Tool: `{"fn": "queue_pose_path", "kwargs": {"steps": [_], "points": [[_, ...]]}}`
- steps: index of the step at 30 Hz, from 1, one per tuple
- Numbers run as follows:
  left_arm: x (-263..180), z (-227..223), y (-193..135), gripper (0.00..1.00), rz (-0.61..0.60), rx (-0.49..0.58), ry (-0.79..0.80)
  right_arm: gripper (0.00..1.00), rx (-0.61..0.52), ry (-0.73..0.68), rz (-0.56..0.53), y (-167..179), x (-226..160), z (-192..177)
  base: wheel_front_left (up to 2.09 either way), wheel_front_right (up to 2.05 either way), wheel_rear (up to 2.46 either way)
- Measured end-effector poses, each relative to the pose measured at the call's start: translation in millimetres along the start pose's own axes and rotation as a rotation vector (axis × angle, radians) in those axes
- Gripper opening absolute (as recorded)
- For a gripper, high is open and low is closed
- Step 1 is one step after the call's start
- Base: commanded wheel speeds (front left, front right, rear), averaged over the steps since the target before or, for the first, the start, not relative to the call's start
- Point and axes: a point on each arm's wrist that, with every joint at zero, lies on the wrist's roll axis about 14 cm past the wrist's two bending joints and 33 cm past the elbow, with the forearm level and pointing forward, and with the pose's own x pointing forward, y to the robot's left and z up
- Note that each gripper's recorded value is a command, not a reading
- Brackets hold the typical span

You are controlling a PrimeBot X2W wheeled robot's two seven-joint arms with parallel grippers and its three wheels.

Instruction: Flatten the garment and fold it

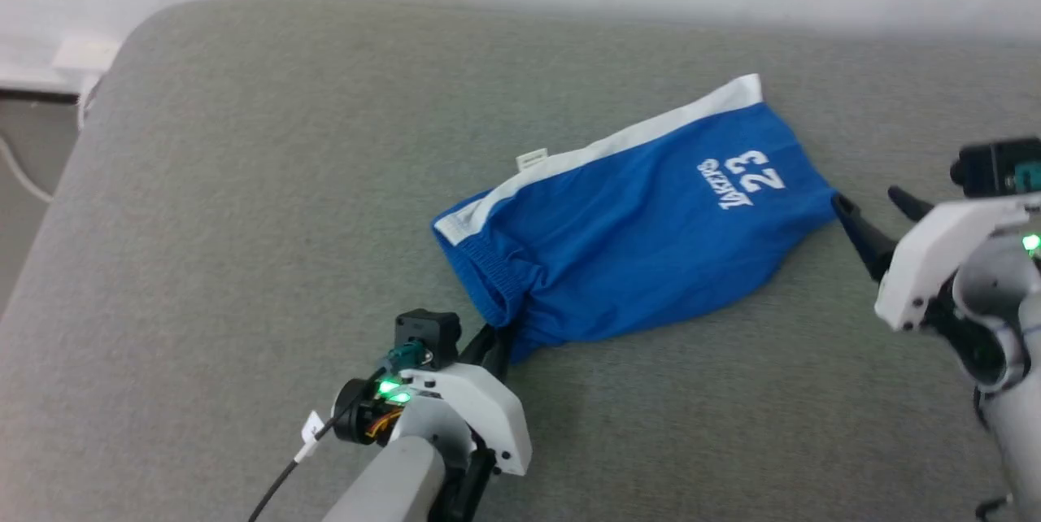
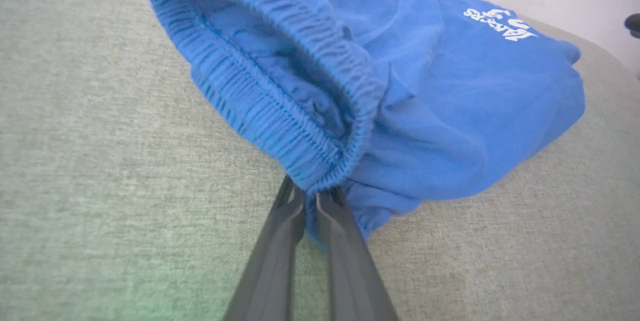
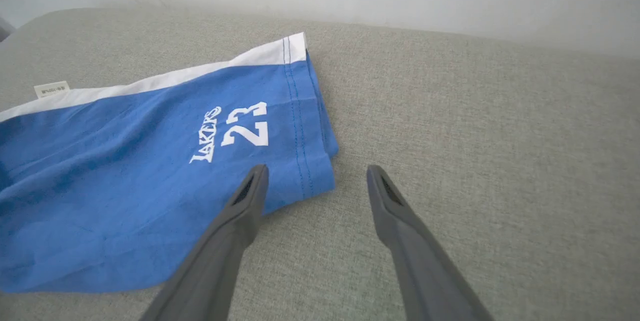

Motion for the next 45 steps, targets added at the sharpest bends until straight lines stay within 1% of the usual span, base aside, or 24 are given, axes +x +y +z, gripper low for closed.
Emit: {"fn": "queue_pose_path", "kwargs": {"steps": [4,8,11,13,20,21,22,23,29,33,40,43,45], "points": [[-4.7,4.6,0.2,0.00,0.001,0.003,-0.028,1.00,-0.030,0.091,-0.012,-0.2,23.5,-0.7,0.00,0.00,0.00],[-7.6,7.8,-2.0,0.00,-0.004,0.000,-0.042,1.00,-0.066,0.222,-0.042,-5.8,39.9,-20.3,0.00,0.00,0.00],[-6.9,8.7,-3.4,0.00,-0.009,0.001,-0.045,1.00,-0.084,0.285,-0.022,3.0,50.0,-33.4,0.00,0.00,0.00],[-5.9,8.0,-4.0,0.00,-0.012,0.002,-0.042,1.00,-0.103,0.303,-0.007,8.2,55.7,-38.4,0.00,0.00,0.00],[-2.0,4.9,-4.5,0.00,-0.016,0.007,-0.028,1.00,-0.154,0.329,0.004,9.8,67.7,-44.9,0.00,0.00,0.00],[-1.9,4.3,-4.5,0.00,-0.016,0.007,-0.025,0.89,-0.160,0.335,0.005,10.0,68.2,-45.7,0.00,0.00,0.00],[-1.9,4.1,-4.5,0.00,-0.016,0.008,-0.023,0.22,-0.165,0.337,0.007,10.5,68.4,-45.7,0.00,0.00,0.00],[-2.0,4.0,-4.4,0.00,-0.016,0.009,-0.023,0.00,-0.167,0.335,0.010,10.8,68.4,-45.8,0.00,0.00,0.00],[-4.9,8.3,-1.2,0.00,-0.007,0.022,-0.033,0.00,-0.124,0.278,0.023,15.1,62.4,-39.2,0.00,0.00,0.00],[-9.4,17.6,5.2,0.00,-0.001,0.038,-0.059,0.00,-0.063,0.237,0.021,13.1,50.1,-34.6,0.00,0.00,0.00],[-23.3,28.9,9.5,0.00,-0.005,0.063,-0.094,0.00,-0.003,0.151,0.014,5.6,17.2,-24.1,0.00,0.00,0.00],[-28.3,27.8,5.4,0.00,-0.025,0.075,-0.085,0.00,0.010,0.122,0.006,0.7,0.0,-26.1,0.00,0.00,0.00],[-31.6,24.5,2.1,0.00,-0.040,0.075,-0.070,0.00,0.042,0.104,-0.003,-3.0,-12.5,-30.2,0.00,0.00,0.00]]}}
